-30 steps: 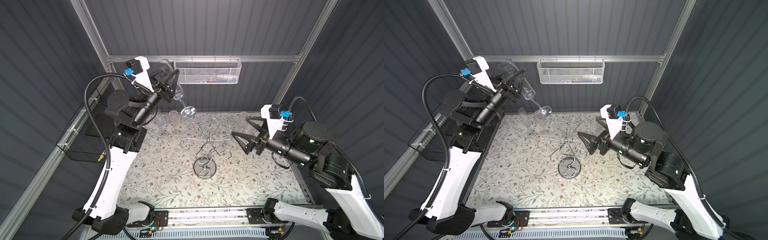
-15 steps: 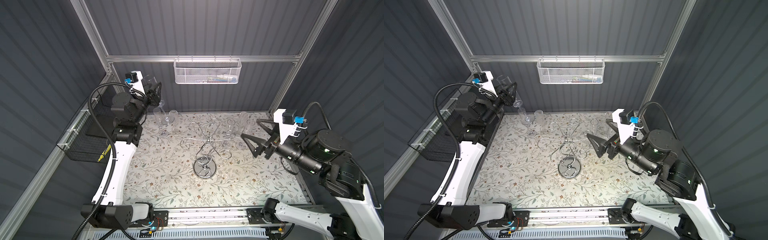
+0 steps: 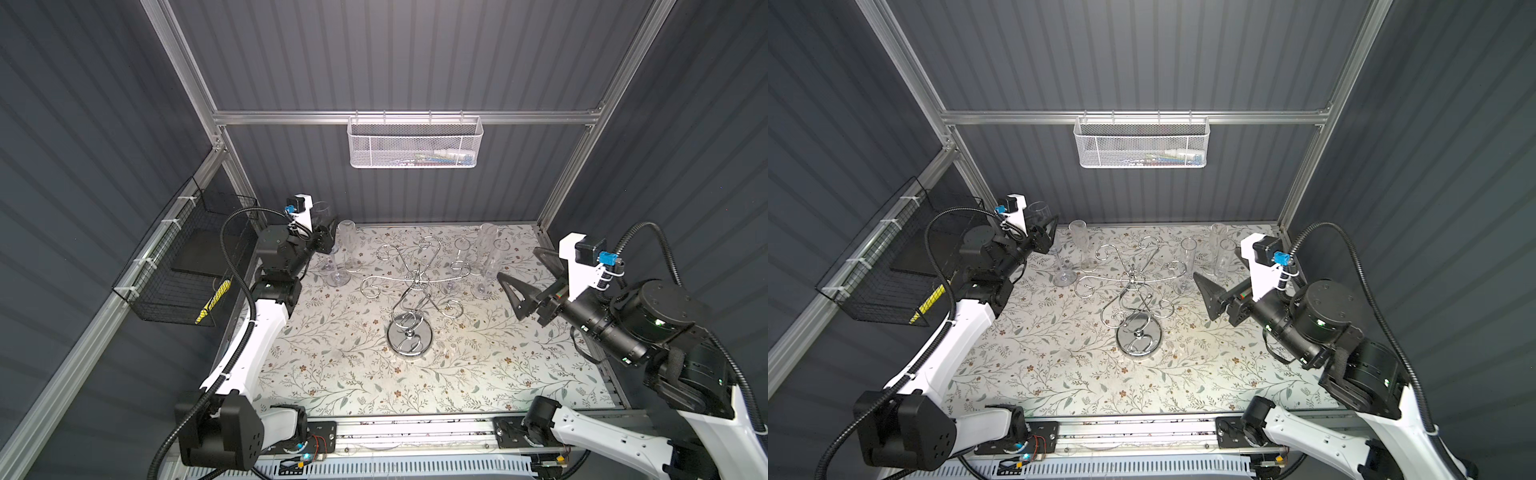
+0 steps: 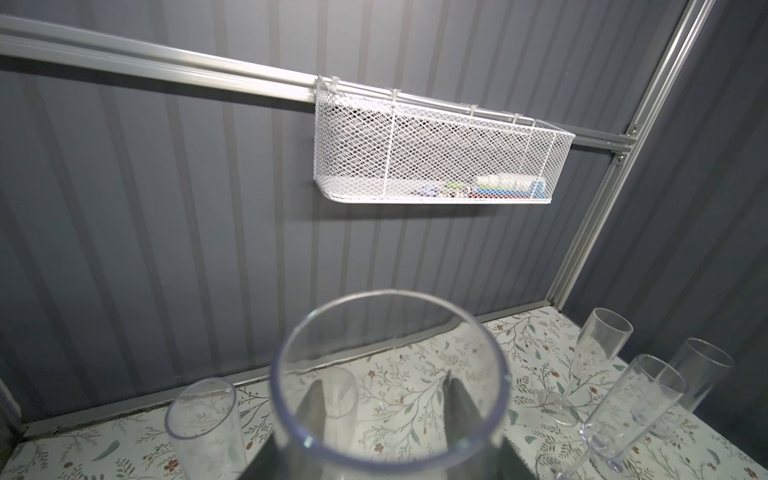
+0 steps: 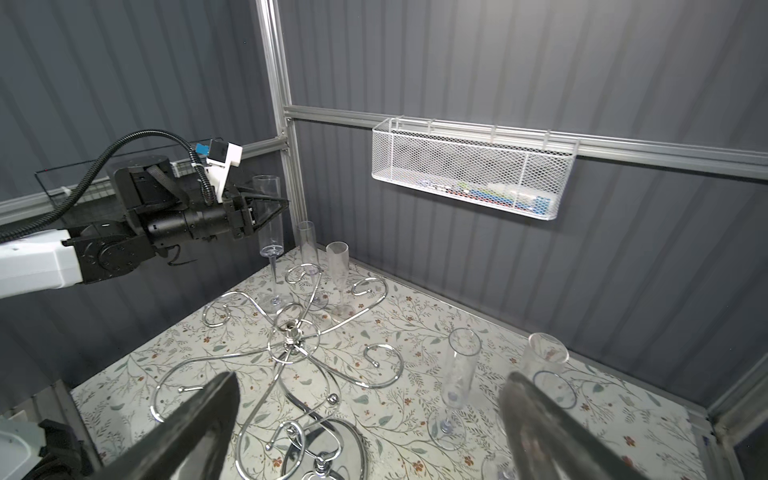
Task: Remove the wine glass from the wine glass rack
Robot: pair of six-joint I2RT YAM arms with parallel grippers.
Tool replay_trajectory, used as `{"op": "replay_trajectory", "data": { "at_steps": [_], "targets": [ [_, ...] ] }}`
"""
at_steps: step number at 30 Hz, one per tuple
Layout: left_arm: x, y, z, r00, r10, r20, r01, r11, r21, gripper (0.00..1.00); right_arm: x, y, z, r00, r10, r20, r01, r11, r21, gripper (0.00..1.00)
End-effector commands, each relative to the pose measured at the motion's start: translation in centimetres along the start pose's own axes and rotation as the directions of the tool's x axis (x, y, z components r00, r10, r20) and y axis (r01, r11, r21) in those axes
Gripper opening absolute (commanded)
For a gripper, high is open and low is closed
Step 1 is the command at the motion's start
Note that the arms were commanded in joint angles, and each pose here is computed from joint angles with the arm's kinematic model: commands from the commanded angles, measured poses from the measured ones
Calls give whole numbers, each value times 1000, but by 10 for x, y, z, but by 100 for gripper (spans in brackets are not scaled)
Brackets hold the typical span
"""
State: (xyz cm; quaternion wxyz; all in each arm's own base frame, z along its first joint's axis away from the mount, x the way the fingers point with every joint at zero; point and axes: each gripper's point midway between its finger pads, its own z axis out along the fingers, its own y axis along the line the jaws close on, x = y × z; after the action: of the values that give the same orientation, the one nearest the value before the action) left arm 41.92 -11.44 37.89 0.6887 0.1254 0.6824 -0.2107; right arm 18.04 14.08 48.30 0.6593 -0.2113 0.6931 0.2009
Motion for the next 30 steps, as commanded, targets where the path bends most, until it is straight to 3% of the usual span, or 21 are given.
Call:
{"op": "replay_trajectory", "data": {
  "at_steps": [1, 11, 17, 30],
  "targets": [
    [-4, -9, 5, 994, 58, 92, -65, 995, 69, 43, 15, -14, 2, 998, -40, -38, 43, 996, 83, 99],
    [49, -8, 22, 985, 130, 110, -144, 981, 133, 42, 33, -27, -2, 998, -47, -30, 51, 987, 153, 99],
    [81, -4, 29, 983, 125, 133, -145, 978, 151, 41, 54, -32, 5, 993, -76, -88, 92, 977, 191, 99],
    [113, 9, 39, 968, 111, 225, -141, 983, 121, 38, 71, -39, 14, 985, -108, -132, 137, 964, 228, 99]
  ]
}}
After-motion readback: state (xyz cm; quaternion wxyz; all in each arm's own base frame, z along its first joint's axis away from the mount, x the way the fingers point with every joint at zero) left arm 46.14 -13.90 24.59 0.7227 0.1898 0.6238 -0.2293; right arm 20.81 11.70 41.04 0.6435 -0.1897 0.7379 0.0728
